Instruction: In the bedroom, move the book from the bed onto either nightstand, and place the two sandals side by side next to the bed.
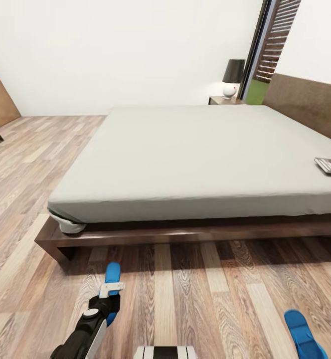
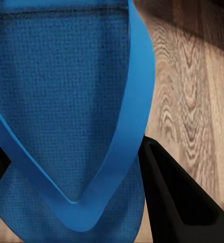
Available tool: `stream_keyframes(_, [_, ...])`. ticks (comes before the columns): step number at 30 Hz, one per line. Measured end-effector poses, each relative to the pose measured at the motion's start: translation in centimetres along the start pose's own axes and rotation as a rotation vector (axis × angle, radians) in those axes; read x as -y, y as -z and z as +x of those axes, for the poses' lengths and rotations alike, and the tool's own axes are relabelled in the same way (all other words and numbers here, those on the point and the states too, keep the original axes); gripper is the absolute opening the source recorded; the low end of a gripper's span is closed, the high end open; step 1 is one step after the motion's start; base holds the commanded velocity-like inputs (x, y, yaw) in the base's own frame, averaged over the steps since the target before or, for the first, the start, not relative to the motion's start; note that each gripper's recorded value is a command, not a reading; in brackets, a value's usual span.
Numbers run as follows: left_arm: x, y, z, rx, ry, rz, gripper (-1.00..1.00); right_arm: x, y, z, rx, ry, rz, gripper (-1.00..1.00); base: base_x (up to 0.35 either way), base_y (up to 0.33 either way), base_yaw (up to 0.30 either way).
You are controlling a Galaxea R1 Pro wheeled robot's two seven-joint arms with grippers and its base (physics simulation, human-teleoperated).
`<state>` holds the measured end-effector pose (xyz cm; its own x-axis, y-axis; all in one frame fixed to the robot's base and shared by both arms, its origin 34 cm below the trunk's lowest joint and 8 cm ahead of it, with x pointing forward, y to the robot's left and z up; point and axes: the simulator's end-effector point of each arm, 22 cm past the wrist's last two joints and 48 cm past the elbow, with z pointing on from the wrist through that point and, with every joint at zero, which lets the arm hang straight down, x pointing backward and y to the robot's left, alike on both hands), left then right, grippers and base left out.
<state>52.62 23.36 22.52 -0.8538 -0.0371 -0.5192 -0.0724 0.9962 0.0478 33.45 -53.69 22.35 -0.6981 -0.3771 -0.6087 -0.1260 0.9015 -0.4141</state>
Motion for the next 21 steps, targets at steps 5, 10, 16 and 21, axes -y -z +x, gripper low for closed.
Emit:
stream_keyframes(5, [0.1, -0.8, -0.4, -0.032, -0.009, 0.000, -1.00, -0.3, 0.0, 0.7, -0.018, 0.004, -0.007, -1.00, 0.000, 0.000, 0.000])
stream_keyframes(10, [0.3, -1.4, -0.7, -0.069, -0.019, 0.002, -1.00, -0.6, 0.1, 1.5, -0.036, 0.008, -0.014, -1.00, 0.000, 0.000, 0.000])
stream_keyframes(16, [0.4, -2.4, -2.1, -0.063, -0.012, 0.004, -1.00, -1.0, 0.1, 2.3, -0.056, 0.014, -0.024, -1.00, 0.000, 0.000, 0.000])
stream_keyframes(21, [0.4, -3.0, -1.4, -0.079, -0.013, 0.004, -1.00, -1.3, 0.2, 3.0, -0.072, 0.017, -0.032, -1.00, 0.000, 0.000, 0.000])
